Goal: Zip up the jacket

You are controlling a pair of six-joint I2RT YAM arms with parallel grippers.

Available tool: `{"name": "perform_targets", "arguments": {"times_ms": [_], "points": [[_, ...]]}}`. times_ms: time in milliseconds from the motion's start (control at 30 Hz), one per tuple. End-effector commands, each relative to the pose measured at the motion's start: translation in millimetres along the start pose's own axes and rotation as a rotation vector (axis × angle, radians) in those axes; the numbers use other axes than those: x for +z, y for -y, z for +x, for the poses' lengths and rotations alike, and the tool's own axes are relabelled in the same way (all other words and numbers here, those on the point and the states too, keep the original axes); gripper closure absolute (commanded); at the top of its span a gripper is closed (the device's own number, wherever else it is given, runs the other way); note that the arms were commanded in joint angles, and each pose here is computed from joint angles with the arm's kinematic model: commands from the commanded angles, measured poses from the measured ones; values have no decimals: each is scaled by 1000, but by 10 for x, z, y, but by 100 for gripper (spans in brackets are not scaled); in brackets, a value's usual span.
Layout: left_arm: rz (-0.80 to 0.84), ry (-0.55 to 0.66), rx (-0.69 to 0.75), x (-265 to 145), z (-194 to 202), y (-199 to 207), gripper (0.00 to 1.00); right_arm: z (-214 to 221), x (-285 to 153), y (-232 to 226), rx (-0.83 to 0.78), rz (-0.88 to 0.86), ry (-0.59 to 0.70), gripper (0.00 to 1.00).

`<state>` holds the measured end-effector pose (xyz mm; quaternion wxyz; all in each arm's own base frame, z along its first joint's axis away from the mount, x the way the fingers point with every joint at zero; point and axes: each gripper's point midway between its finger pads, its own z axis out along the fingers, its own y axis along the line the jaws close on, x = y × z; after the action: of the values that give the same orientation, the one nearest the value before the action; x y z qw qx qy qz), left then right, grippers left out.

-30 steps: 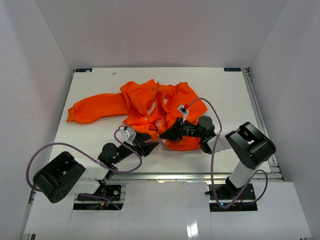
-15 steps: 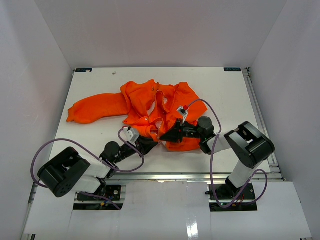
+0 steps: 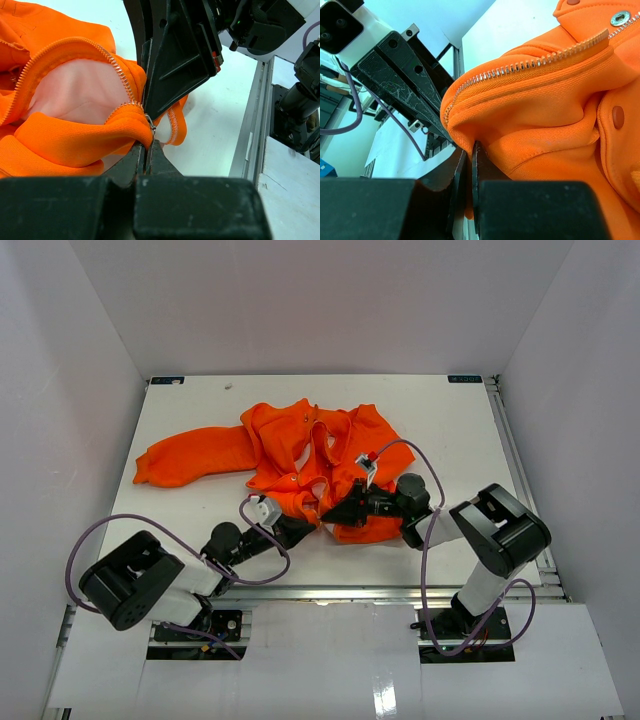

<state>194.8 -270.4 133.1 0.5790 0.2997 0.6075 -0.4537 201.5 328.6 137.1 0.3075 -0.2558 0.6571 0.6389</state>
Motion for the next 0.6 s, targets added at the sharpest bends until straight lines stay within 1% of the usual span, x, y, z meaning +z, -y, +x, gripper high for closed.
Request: {"name": "perform_targets", "arguments": {"times_ms": [0,267,567], "points": [[151,228,139,92,-684,299,100,-581,27,-491,-263,-154,177,92],[200,148,114,165,-559,344,100,-717,58,-541,-291,-151,194,92],[143,50,90,207,-333,201,100,-784,43,-557,-315,-132,192,92]]}}
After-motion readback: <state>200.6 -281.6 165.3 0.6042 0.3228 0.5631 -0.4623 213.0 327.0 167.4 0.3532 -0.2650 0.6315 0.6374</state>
